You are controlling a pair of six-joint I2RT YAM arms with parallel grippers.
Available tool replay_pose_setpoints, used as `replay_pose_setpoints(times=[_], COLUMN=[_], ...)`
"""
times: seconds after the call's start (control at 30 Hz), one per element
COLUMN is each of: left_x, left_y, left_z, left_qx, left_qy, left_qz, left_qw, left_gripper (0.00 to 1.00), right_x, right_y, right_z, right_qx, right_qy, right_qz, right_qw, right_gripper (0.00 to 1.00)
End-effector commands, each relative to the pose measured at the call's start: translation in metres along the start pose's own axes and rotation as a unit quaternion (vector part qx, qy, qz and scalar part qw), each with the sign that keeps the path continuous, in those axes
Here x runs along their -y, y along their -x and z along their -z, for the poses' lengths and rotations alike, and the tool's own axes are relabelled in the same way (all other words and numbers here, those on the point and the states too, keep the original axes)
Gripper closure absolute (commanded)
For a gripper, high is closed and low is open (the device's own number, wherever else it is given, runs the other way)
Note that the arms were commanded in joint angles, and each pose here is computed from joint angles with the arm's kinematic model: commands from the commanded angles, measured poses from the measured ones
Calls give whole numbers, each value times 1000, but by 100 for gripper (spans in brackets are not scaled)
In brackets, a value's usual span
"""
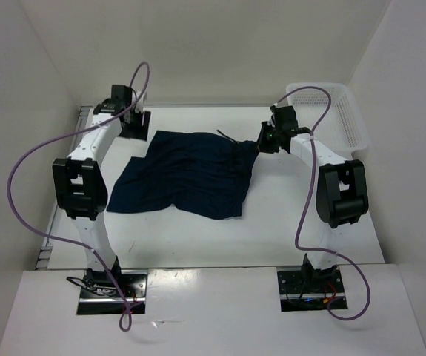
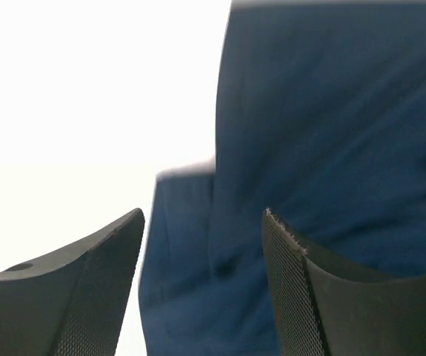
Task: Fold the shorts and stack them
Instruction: Flatten the shorts out
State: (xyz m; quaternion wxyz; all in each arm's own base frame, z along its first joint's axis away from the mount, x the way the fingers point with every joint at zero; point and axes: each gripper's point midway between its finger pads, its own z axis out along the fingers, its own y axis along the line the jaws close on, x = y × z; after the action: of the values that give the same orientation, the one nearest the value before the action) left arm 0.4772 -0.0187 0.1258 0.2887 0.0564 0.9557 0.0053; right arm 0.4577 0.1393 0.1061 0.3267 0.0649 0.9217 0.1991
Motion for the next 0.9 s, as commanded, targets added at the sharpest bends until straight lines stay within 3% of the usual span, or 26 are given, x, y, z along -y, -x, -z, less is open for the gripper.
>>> replay_pose_setpoints(times=[0.0,0.03,0.1,0.13,0.33,0.7,0.87], left_x=[11,13,16,19,37,37,41], left_y=[62,58,85,75,84,67,49], left_z=[-10,-38,-44,-68,-110,-149,-163], left_qx=[70,52,73,50,48,25,-1], left_qy=[-47,-54,-55,-62,-67,-64,-72], left_qz=[-2,-1,-6,-5,-18,-17,-16], left_qw=[996,997,996,997,996,997,997], left_gripper=[28,28,28,28,24,24,46], right_x=[-3,-3,-5,-3,0,2,1], right_y=[-4,-4,0,-3,2,6,13], right_z=[-6,-6,-5,-8,-11,-10,-8], right_qx=[-6,-6,-2,-6,-6,-8,-1], right_qy=[10,10,12,10,0,-12,-15], right_qz=[0,0,1,0,3,7,8], right_qw=[1000,1000,1000,1000,1000,1000,1000], right_gripper=[100,100,100,100,100,100,100])
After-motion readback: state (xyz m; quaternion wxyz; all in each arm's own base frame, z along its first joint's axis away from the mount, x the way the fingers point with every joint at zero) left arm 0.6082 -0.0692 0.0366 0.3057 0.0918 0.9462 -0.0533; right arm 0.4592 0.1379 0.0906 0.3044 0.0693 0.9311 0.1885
